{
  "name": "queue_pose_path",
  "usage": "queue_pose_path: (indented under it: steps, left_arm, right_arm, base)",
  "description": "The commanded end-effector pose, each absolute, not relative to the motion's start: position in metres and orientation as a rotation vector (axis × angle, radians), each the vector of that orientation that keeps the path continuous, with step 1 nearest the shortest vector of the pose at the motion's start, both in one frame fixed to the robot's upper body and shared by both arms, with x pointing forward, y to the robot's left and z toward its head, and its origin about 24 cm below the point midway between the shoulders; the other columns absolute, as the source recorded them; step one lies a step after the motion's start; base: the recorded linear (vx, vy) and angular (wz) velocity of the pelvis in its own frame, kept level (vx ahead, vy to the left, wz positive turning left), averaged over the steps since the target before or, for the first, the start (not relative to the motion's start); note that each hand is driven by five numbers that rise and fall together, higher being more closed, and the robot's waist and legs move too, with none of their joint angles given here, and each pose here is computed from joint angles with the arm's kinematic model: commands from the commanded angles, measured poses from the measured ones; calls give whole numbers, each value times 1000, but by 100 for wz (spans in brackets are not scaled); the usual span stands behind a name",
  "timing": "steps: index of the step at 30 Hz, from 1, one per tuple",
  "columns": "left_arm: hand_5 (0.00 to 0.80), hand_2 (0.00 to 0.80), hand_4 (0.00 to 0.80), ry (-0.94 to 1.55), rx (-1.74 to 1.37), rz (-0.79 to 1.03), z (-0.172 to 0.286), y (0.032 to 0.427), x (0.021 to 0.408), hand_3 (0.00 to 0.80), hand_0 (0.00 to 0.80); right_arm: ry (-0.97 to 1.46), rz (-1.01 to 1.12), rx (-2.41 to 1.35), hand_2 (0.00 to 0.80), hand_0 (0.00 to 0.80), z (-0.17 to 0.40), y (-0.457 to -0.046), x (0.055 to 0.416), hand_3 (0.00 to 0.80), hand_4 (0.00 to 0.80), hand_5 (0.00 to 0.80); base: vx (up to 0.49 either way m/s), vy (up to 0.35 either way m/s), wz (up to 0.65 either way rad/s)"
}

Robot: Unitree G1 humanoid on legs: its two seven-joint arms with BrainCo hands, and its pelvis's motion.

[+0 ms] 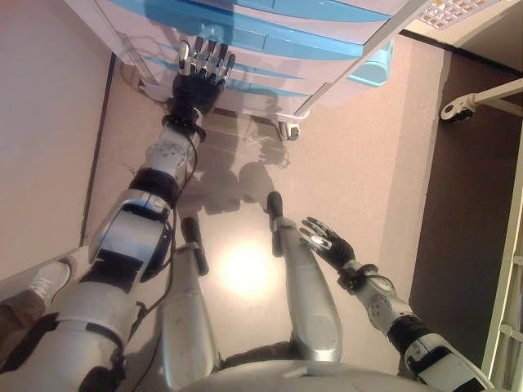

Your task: Open the drawer and pick up the medicine

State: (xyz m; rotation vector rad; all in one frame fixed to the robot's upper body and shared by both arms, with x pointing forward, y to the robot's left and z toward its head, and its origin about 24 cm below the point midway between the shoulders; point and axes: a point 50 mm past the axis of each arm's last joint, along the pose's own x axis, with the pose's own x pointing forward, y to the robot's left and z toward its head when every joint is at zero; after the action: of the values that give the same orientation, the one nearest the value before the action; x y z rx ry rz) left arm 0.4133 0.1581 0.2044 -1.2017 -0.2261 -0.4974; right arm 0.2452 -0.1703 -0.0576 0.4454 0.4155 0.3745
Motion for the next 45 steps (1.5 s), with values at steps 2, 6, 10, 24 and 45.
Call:
queue_pose_path:
  steps: [2, 6, 10, 24, 45]
  left_arm:
    - [0, 0, 0, -375, -1163, -642, 255, 150, 410, 0, 0]
    - [0, 0, 0, -392, -1167, -659, 260, 149, 410, 0, 0]
    - [0, 0, 0, -420, -1173, -715, 267, 146, 408, 0, 0]
    - [0, 0, 0, -570, -1172, -902, 296, 126, 395, 0, 0]
    - [769, 769, 769, -620, -1134, -946, 308, 118, 388, 769, 769]
  right_arm:
    - [483, 388, 422, 0, 0, -70, -181, 223, 0, 0, 0]
    - [483, 385, 424, 0, 0, -70, -181, 223, 0, 0, 0]
    - [482, 387, 423, 0, 0, -70, -183, 222, 0, 0, 0]
    - [481, 387, 430, 0, 0, -73, -184, 219, 0, 0, 0]
    - [476, 377, 415, 0, 0, -71, -187, 221, 0, 0, 0]
  base:
    - [0, 0, 0]
    - [0, 0, 0]
    - [0, 0, 0]
    - [0, 0, 0]
    - [0, 0, 0]
